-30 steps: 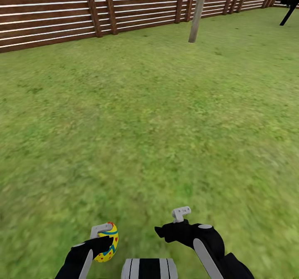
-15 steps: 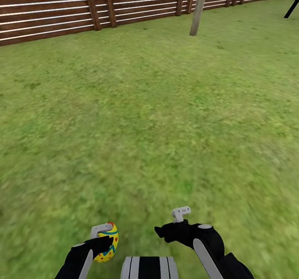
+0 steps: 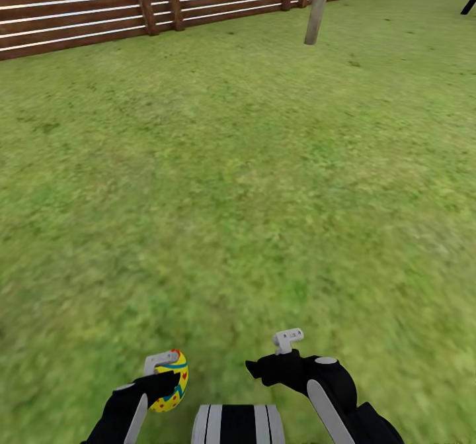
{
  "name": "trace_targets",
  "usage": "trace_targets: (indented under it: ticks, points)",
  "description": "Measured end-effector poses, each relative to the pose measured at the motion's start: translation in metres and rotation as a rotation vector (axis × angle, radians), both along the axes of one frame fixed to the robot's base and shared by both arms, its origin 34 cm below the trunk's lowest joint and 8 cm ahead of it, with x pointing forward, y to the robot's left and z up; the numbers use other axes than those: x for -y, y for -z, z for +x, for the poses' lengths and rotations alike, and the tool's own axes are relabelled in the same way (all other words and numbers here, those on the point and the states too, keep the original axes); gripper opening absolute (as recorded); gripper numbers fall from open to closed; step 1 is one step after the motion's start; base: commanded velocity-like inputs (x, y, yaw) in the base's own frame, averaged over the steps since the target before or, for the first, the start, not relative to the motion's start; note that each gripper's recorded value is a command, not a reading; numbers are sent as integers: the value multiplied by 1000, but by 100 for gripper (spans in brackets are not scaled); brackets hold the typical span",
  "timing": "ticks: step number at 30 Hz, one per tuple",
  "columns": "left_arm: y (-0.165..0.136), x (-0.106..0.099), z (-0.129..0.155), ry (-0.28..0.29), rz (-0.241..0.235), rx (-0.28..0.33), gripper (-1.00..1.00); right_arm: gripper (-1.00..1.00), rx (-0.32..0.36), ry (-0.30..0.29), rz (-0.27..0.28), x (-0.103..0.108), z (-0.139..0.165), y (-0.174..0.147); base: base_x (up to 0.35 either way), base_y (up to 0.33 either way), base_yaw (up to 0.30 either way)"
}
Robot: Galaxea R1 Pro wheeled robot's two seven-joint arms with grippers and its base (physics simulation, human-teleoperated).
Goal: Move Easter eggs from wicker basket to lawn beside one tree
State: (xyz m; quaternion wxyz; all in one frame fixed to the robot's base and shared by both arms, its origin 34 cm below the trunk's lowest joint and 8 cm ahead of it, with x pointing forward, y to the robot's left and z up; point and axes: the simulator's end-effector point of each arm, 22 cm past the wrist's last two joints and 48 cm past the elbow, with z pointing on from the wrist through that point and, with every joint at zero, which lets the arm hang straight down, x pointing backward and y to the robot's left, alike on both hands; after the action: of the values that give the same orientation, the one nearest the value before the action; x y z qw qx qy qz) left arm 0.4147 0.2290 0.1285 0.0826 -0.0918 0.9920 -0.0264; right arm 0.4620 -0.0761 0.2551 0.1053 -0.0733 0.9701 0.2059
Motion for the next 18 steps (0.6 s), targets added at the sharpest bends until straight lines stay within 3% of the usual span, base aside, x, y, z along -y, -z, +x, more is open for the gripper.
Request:
trace_targets:
  ticks: [18]
  points:
    - [0,-1,3,-2,-1,6,-100,100,-12,0,-1,0,-3,5,0,0,0]
